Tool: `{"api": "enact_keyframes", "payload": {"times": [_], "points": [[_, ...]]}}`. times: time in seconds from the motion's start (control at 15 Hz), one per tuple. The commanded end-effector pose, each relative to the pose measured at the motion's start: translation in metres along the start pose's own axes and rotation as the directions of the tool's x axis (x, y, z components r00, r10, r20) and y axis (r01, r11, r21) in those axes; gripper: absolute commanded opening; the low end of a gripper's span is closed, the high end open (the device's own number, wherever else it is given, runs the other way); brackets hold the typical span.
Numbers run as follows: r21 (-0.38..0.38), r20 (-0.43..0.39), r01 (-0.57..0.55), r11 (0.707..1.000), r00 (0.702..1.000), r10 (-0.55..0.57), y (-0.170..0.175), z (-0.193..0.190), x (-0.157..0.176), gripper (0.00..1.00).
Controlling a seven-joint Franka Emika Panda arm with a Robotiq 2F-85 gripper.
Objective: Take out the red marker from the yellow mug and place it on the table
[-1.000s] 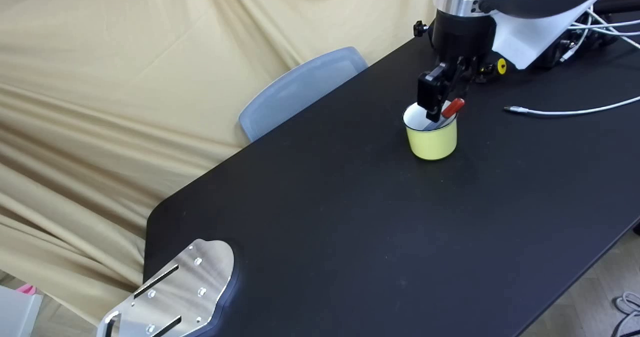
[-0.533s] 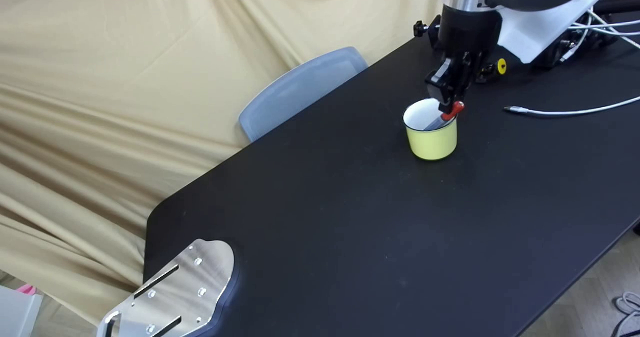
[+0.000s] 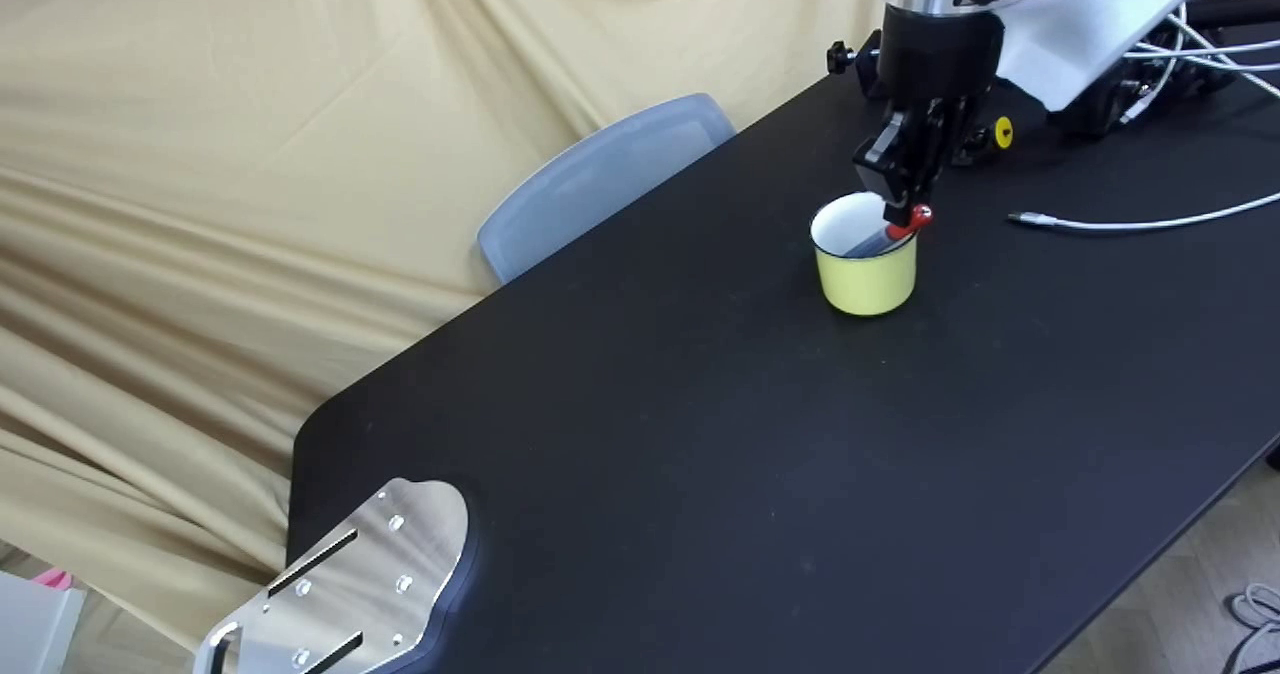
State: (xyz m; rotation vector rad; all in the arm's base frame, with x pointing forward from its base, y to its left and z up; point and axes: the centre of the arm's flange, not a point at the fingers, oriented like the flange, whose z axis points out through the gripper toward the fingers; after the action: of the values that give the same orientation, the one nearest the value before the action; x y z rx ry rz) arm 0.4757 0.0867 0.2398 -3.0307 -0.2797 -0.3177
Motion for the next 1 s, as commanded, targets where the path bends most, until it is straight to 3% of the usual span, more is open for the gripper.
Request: {"api": "enact_keyframes", "payload": {"times": [0.0,0.67,0.93], "points": [[0.02,0.018,0.01,1.0,1.0,-0.01,0.002,-0.014,0.001,0.05],[-0.046,-0.047,0.073,0.996,0.996,-0.075,-0.01,-0.083,0.005,0.05],[-0.109,-0.092,0.078,0.991,0.992,-0.088,-0.006,-0.11,0.0,0.05]]}}
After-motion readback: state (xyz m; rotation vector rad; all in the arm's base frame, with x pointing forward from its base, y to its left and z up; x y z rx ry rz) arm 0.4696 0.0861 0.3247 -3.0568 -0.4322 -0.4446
